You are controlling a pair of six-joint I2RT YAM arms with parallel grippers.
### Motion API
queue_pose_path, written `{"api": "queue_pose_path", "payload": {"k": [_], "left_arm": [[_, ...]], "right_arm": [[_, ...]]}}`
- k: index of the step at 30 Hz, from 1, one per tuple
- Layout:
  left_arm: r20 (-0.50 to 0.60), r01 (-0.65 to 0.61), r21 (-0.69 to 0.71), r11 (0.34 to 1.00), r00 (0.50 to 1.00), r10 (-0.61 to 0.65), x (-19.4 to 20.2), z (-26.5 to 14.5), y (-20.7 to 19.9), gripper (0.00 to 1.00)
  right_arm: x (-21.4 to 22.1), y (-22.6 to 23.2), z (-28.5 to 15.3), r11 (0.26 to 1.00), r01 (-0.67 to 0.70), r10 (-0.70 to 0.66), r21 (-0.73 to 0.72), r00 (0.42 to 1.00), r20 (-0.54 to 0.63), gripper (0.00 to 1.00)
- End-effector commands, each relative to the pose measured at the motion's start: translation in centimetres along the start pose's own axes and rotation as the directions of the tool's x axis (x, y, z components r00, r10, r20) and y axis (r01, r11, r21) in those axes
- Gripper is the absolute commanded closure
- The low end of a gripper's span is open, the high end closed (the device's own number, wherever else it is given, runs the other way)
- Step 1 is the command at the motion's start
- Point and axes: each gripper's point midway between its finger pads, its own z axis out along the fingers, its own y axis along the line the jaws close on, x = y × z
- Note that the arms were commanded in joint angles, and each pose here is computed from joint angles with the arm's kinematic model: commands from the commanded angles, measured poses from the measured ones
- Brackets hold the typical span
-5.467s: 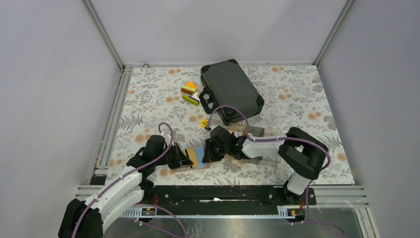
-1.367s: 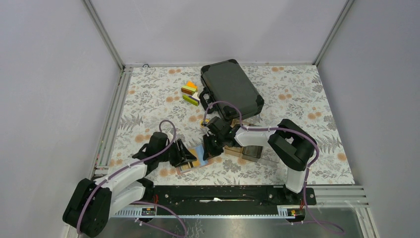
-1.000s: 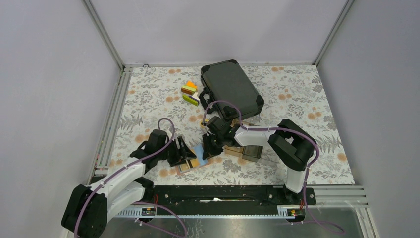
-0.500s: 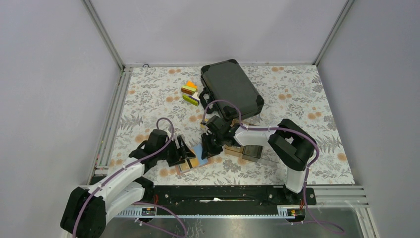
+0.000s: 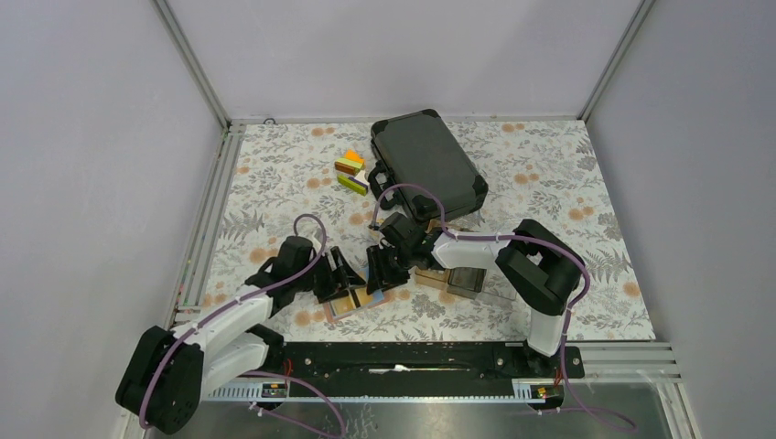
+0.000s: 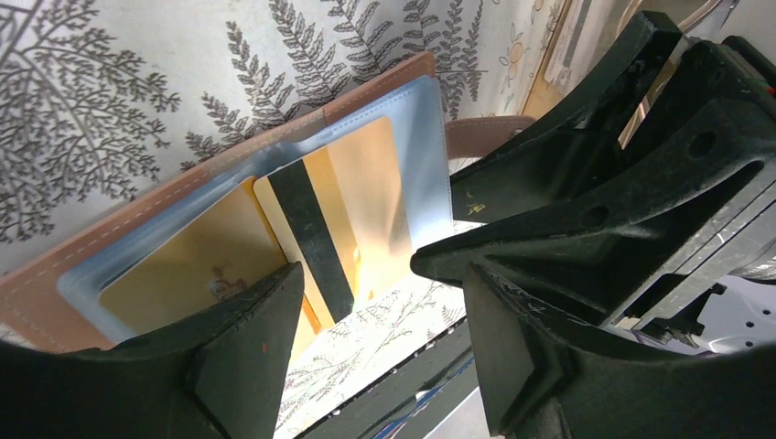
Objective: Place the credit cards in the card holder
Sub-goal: Insert the credit card into the card holder, then pick up the card holder from the center of the board.
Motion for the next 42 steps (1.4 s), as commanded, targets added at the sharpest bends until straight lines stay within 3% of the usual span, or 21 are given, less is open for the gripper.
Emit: {"api": "queue_pose_path", "payload": {"k": [1, 18, 28, 37, 42], "left_arm": [[-0.012, 0.011, 0.011, 1.000, 1.000, -0.011, 0.6, 0.9, 0.4, 0.32], [0.075, -0.002, 0.144, 0.990, 0.997, -0.009, -1.3, 1.3, -3.5, 0.32], [0.188, -0.028, 0.008, 1.000, 0.982, 0.026, -3.5, -1.8, -2.4, 0.25], [0.306, 0.033, -0.159, 0.987, 0.952, 0.017, -4.8, -4.9, 0.5, 0.10], [0.314, 0.078, -0.216, 0.973, 0.949, -0.007, -4.3, -5.0, 2.4, 0.08]], "right_arm": [[-0.5, -0.3, 0.1, 1.000, 0.006, -0.006, 0.024, 1.000, 0.023, 0.52], [-0.3, -0.2, -0.3, 1.000, 0.002, -0.003, 0.020, 0.999, 0.033, 0.48], [-1.0, 0.6, -2.0, 0.999, 0.028, -0.030, 0.025, 0.997, 0.070, 0.43], [-2.4, -0.5, -5.6, 0.985, 0.069, -0.090, 0.156, 0.987, 0.136, 0.35], [-3.4, -2.4, -6.2, 0.960, 0.075, -0.117, 0.270, 0.982, 0.145, 0.36]]}}
